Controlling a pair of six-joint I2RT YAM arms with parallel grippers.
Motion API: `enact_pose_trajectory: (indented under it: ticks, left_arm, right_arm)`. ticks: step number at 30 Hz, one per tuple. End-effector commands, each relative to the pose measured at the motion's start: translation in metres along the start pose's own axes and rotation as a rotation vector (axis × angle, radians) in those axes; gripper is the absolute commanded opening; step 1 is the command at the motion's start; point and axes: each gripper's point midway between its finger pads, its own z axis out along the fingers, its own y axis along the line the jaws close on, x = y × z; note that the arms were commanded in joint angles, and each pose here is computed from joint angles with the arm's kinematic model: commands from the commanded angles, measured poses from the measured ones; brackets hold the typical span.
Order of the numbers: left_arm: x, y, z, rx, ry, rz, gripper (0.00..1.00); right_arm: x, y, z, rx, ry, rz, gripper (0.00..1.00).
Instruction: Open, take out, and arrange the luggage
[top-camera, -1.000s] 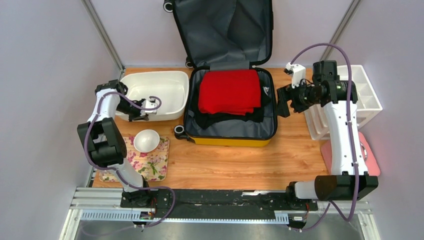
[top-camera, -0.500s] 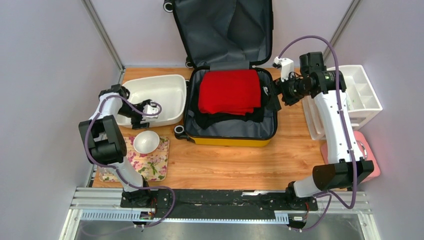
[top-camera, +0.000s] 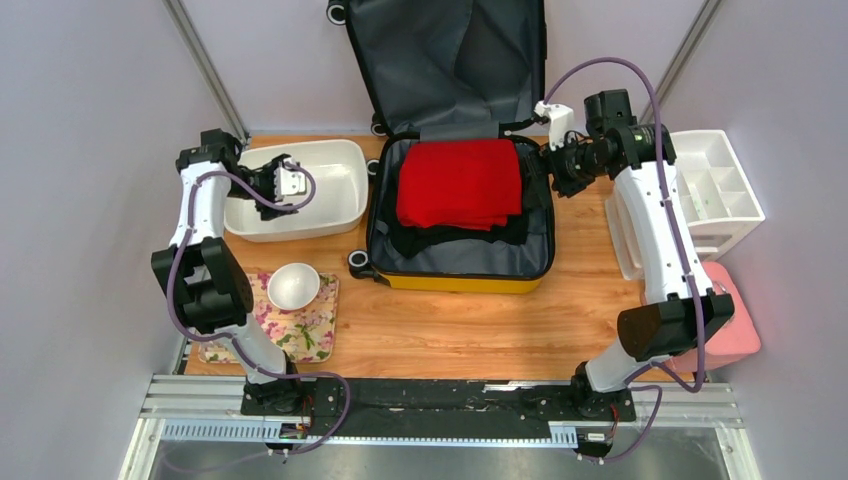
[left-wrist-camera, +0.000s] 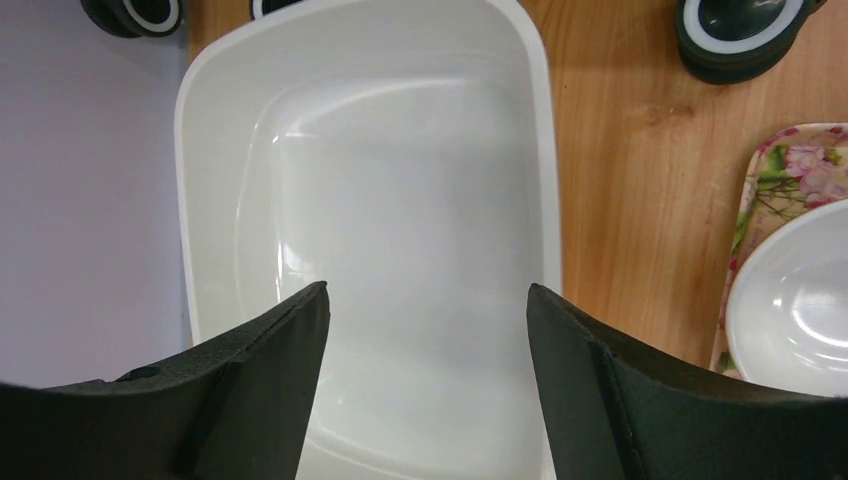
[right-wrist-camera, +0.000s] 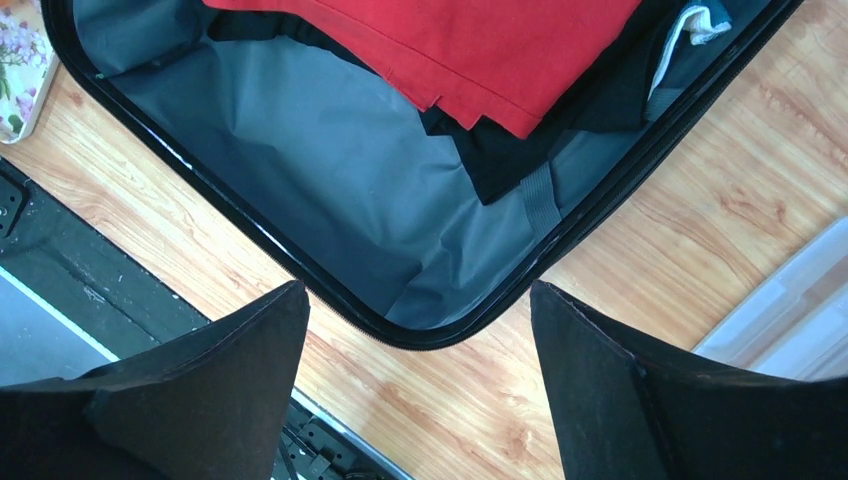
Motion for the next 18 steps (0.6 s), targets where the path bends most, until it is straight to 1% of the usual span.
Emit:
enact_pose_trajectory:
  ticks: [1, 2, 3, 4, 5, 6, 7, 8, 9, 10, 11, 12, 13, 14, 15, 17, 18]
  left_arm:
    - [-0.025, -0.015, -0.002, 0.059, -0.111, -0.009, 0.80]
    - [-0.028, -0.016, -0.006, 0.071, -0.112, 0.009, 0.80]
    - [-0.031, -0.029, -0.007, 0.120, -0.124, -0.005, 0.80]
    - [-0.036, -0.025, -0.008, 0.102, -0.139, -0.036, 0.80]
    - [-0.037, -0.017, -0.009, 0.071, -0.143, -0.087, 0.80]
    - [-0.033, 0.005, -0.007, -0.007, -0.143, -0.089, 0.80]
    - [-0.035, 0.012, -0.004, -0.042, -0.172, -0.256, 0.79]
    - [-0.031, 0.024, 0.000, -0.081, -0.175, -0.337, 0.74]
    - [-0.032, 0.050, 0.006, -0.161, -0.191, -0.460, 0.71]
    - [-0.023, 0.055, 0.014, -0.194, -0.164, -0.528, 0.68]
    - [-0.023, 0.062, 0.021, -0.219, -0.160, -0.561, 0.65]
    - [-0.022, 0.074, 0.028, -0.257, -0.161, -0.553, 0.64]
    - [-0.023, 0.070, 0.044, -0.252, -0.130, -0.591, 0.63]
    - [-0.022, 0.070, 0.053, -0.255, -0.105, -0.587, 0.63]
    - [-0.013, 0.064, 0.067, -0.231, -0.061, -0.582, 0.62]
    - [-0.009, 0.053, 0.087, -0.179, -0.012, -0.571, 0.61]
    - [0.000, 0.038, 0.098, -0.113, 0.016, -0.564, 0.61]
  right_arm:
    - [-0.021, 0.002, -0.003, -0.006, -0.055, -0.022, 0.85]
    - [-0.022, 0.002, -0.003, -0.009, -0.053, -0.021, 0.85]
    - [-0.021, 0.002, -0.003, -0.009, -0.049, -0.021, 0.85]
    - [-0.022, 0.001, -0.003, -0.006, -0.048, -0.022, 0.85]
    - [-0.022, 0.000, -0.002, -0.002, -0.045, -0.022, 0.85]
    - [-0.021, 0.000, -0.002, -0.001, -0.045, -0.020, 0.85]
    - [-0.021, 0.000, -0.002, -0.002, -0.045, -0.017, 0.85]
    - [-0.020, 0.001, -0.001, -0.006, -0.043, -0.014, 0.85]
    - [-0.020, 0.001, 0.000, -0.004, -0.045, -0.011, 0.85]
    - [-0.020, 0.000, 0.000, -0.002, -0.045, -0.009, 0.85]
    - [-0.020, -0.001, 0.000, 0.004, -0.043, -0.007, 0.85]
    - [-0.021, -0.001, 0.000, 0.007, -0.047, -0.003, 0.85]
    - [-0.022, -0.002, -0.001, 0.011, -0.048, -0.005, 0.85]
    - [-0.023, -0.002, -0.002, 0.017, -0.050, -0.004, 0.85]
    - [-0.024, -0.003, -0.003, 0.020, -0.053, -0.003, 0.85]
    - [-0.024, -0.004, -0.003, 0.025, -0.053, -0.002, 0.85]
    - [-0.025, -0.004, -0.002, 0.026, -0.055, -0.003, 0.85]
